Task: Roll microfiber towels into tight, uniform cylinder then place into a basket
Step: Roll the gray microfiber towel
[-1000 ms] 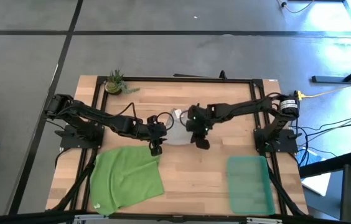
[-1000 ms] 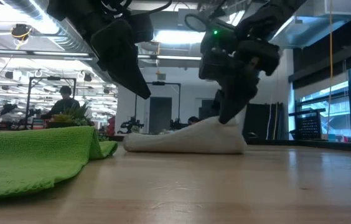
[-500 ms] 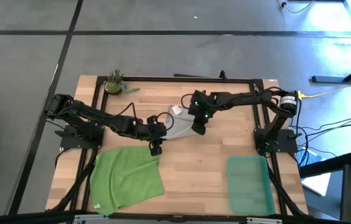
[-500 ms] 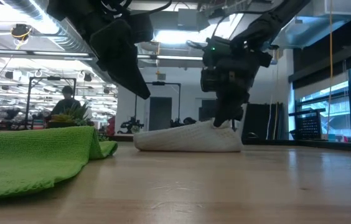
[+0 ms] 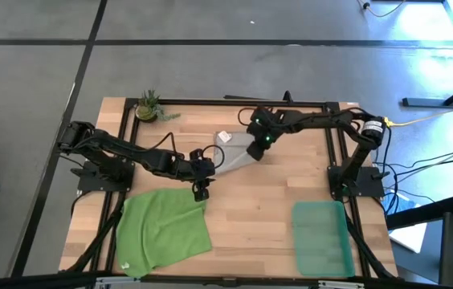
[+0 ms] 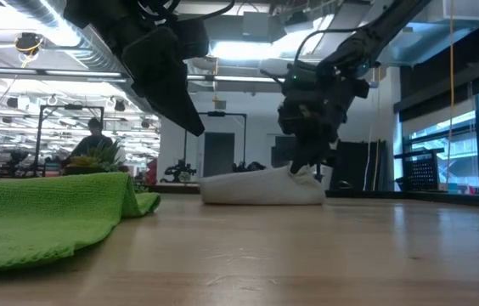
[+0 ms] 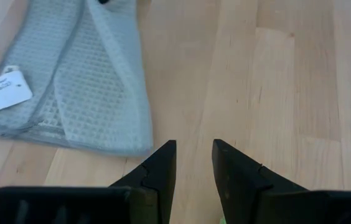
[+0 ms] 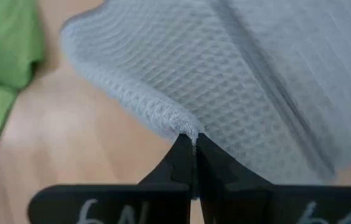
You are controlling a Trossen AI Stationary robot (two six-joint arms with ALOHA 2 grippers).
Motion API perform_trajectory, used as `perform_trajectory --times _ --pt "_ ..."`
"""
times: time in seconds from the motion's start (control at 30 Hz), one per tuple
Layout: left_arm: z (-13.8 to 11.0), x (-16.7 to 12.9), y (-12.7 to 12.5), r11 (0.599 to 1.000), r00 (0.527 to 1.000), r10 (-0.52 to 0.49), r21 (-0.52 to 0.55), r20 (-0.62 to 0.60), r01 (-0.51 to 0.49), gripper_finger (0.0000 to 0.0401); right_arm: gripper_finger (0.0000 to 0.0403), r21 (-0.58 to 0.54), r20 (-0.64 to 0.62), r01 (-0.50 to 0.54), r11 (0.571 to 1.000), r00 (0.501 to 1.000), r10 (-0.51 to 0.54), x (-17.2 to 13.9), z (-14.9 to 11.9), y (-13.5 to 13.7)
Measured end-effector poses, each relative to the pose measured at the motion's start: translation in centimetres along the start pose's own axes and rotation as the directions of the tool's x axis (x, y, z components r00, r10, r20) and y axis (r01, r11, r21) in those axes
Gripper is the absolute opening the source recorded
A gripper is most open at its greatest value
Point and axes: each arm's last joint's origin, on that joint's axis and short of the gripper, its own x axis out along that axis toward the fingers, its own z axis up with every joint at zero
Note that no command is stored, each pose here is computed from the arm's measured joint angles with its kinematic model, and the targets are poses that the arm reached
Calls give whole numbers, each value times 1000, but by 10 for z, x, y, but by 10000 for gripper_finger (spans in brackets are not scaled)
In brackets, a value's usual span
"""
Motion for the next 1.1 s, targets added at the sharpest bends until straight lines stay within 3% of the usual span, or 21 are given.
perform_trajectory --times 0.13,0.27,0.63,0.77,0.97,1.1 --pt "0 0 0 1000 1000 0 0 0 0 99 6 23 13 12 1000 1000 -13 -3 2 -7" --pt "0 0 0 1000 1000 0 0 0 0 99 6 14 -16 -84 996 996 84 -4 1 -5" --pt "0 0 0 1000 1000 0 -3 0 0 99 6 -106 -208 -163 981 968 139 19 -31 52" --pt "0 0 0 1000 1000 0 -3 0 0 99 6 -131 -137 -96 987 987 78 19 -29 62" --pt "0 0 0 1000 1000 0 -1 -2 0 99 7 -19 -43 40 999 998 -41 13 -18 45" --pt "0 -1 -2 1000 1000 -3 2 -2 3 99 9 54 -19 72 996 997 -71 9 -13 34"
